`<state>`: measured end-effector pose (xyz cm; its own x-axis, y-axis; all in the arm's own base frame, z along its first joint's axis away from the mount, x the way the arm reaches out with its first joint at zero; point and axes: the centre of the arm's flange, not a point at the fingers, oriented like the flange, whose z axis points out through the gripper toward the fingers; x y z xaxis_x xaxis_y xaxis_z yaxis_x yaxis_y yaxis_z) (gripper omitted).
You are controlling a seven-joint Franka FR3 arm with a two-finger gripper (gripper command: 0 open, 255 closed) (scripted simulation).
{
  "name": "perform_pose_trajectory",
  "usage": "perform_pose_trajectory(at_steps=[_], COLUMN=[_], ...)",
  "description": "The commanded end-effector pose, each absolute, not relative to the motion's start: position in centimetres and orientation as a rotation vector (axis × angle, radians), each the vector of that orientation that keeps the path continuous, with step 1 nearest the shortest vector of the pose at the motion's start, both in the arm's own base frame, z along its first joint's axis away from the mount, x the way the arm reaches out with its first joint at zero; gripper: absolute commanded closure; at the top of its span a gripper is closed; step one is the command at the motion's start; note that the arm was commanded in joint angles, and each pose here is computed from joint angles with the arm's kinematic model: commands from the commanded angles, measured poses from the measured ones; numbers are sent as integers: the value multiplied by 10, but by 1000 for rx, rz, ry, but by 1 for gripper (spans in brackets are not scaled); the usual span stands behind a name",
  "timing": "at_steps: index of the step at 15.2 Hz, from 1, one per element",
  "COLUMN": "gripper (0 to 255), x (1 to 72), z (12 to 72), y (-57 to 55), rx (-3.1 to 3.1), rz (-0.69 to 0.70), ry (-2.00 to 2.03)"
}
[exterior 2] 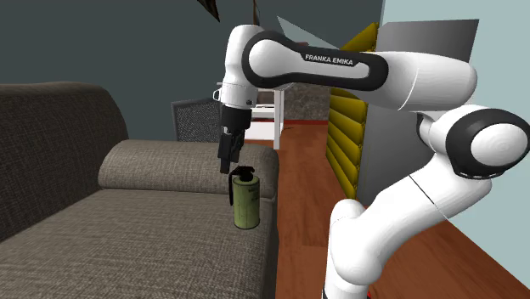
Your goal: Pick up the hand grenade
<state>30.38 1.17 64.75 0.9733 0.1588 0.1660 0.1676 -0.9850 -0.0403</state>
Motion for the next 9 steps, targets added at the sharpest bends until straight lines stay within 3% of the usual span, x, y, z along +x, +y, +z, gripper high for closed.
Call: perform_pose_trajectory(at_steps=[1, 9], gripper=[0, 0], x=[304, 253], z=[648, 677], y=[12, 70], rx=[-3067, -3137], rz=[-251, -97], ry=[-254, -205])
